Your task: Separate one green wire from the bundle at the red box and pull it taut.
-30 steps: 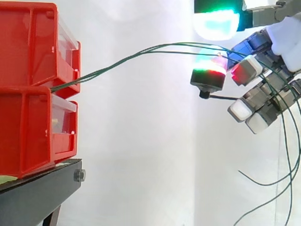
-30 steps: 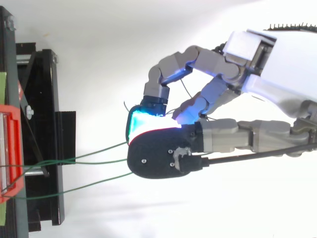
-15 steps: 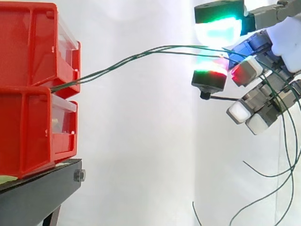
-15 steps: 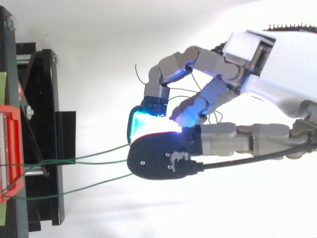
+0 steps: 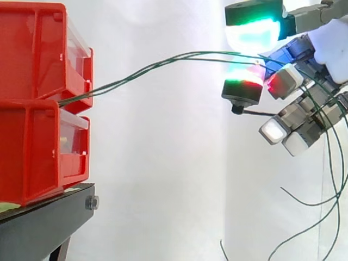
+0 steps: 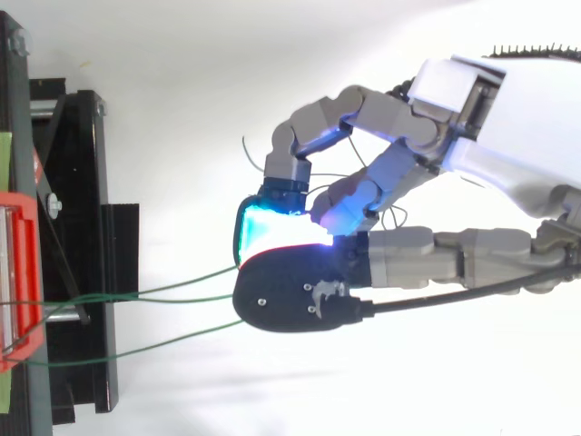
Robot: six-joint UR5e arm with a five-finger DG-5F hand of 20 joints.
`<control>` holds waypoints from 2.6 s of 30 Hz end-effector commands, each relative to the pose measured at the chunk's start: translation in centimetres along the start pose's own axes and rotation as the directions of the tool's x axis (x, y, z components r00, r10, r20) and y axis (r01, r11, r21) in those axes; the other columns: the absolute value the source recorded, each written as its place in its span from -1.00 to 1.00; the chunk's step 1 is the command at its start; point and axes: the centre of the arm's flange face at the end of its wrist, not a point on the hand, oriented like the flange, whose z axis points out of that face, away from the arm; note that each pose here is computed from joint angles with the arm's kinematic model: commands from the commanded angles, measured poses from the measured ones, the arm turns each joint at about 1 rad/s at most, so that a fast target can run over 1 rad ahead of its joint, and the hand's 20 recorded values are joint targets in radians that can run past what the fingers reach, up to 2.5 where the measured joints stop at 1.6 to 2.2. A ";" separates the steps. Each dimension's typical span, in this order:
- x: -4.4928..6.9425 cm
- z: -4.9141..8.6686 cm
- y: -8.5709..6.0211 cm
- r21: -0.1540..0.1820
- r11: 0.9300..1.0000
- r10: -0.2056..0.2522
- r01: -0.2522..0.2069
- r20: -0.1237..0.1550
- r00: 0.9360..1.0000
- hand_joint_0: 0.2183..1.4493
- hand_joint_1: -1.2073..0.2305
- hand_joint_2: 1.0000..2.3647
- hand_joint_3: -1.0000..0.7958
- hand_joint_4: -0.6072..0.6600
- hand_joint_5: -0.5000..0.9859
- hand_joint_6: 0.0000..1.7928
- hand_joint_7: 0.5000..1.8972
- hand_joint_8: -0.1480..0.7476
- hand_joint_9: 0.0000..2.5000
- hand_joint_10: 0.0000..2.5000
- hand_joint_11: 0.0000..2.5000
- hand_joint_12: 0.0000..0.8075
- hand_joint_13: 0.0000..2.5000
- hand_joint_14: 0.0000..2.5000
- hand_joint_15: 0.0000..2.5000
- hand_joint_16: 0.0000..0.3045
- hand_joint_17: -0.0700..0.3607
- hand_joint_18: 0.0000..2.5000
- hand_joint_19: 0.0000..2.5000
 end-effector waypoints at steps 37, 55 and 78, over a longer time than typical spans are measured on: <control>0.6 0.6 -3.1 0.037 0.996 0.082 -0.082 -0.011 0.997 -0.30 -0.58 -0.98 -0.06 -0.38 -0.49 -0.03 0.19 -0.36 -0.60 -1.00 -1.00 -0.30 -0.74 -1.00 -0.94 -0.71 -0.22 -0.80 -0.78; 2.0 2.8 -7.0 -0.020 0.989 0.142 -0.143 -0.069 0.987 -0.30 -0.56 -0.98 -0.02 -0.32 -0.49 0.00 0.10 -0.29 -0.50 -1.00 -1.00 -0.24 -0.66 -1.00 -0.89 -0.69 -0.19 -0.74 -0.76; 5.0 5.5 -6.4 -0.322 0.934 0.121 -0.152 -0.113 0.986 -0.31 -0.55 -0.98 -0.01 -0.31 -0.48 0.00 0.08 -0.27 -0.50 -1.00 -1.00 -0.21 -0.67 -1.00 -0.89 -0.69 -0.17 -0.75 -0.76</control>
